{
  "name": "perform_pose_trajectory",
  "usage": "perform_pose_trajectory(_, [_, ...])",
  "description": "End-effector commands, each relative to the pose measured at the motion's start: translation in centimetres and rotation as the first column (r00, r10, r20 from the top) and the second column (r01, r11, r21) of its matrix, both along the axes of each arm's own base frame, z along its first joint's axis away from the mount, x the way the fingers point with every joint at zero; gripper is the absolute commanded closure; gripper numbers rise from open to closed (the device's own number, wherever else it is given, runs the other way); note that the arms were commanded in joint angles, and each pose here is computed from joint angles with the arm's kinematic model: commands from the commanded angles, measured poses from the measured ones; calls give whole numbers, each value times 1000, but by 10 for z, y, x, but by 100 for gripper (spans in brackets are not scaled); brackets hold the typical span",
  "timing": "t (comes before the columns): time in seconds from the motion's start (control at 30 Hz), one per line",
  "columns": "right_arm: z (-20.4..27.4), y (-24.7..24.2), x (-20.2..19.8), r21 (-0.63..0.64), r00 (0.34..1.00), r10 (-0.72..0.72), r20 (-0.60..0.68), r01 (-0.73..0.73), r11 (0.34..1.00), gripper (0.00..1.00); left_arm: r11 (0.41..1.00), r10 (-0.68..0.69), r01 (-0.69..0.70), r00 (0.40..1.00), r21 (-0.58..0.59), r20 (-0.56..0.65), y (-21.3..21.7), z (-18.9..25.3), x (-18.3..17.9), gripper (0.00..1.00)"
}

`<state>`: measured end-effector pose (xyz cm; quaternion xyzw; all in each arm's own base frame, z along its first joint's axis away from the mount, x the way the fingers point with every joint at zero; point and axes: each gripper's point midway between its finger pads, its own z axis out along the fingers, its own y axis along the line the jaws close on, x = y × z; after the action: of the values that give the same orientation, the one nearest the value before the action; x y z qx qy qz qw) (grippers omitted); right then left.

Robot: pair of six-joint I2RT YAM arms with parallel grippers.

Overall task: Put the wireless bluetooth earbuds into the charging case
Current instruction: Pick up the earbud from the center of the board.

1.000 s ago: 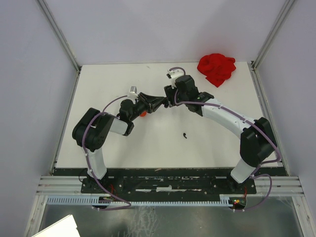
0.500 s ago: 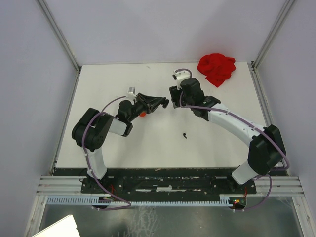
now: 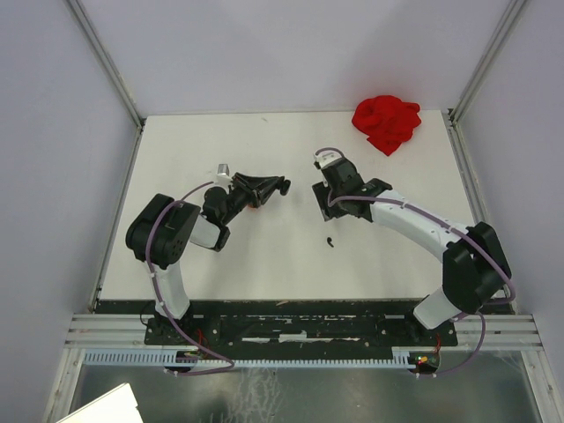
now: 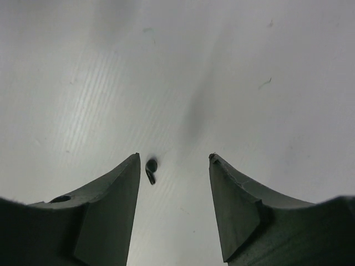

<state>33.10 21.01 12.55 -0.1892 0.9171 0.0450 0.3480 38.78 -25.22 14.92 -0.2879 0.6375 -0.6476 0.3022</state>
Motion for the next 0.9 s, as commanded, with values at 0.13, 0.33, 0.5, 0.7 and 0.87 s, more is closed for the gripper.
perform_pose_trajectory(0.13, [-48,-12,-43,-46,988,-12,-154,5,999,39,998,18,-14,997,-54,79,4,26,1,97])
perform_pose_trajectory(0.33, [-68,-9,-59,-85,981,3,-193,-20,996,39,999,16,-12,997,-53,77,3,25,2,97])
perform_pose_trajectory(0.5, [-78,-10,-62,-111,977,3,-211,-27,993,39,998,14,-10,997,-56,77,3,25,2,97])
perform_pose_trajectory(0.7, [-87,-11,-64,-127,974,6,-226,-36,991,42,999,14,-10,997,-54,72,4,22,3,97])
perform_pose_trajectory(0.87, [-91,-3,-63,-104,971,28,-237,-54,993,46,998,11,-7,998,-55,70,3,21,5,97])
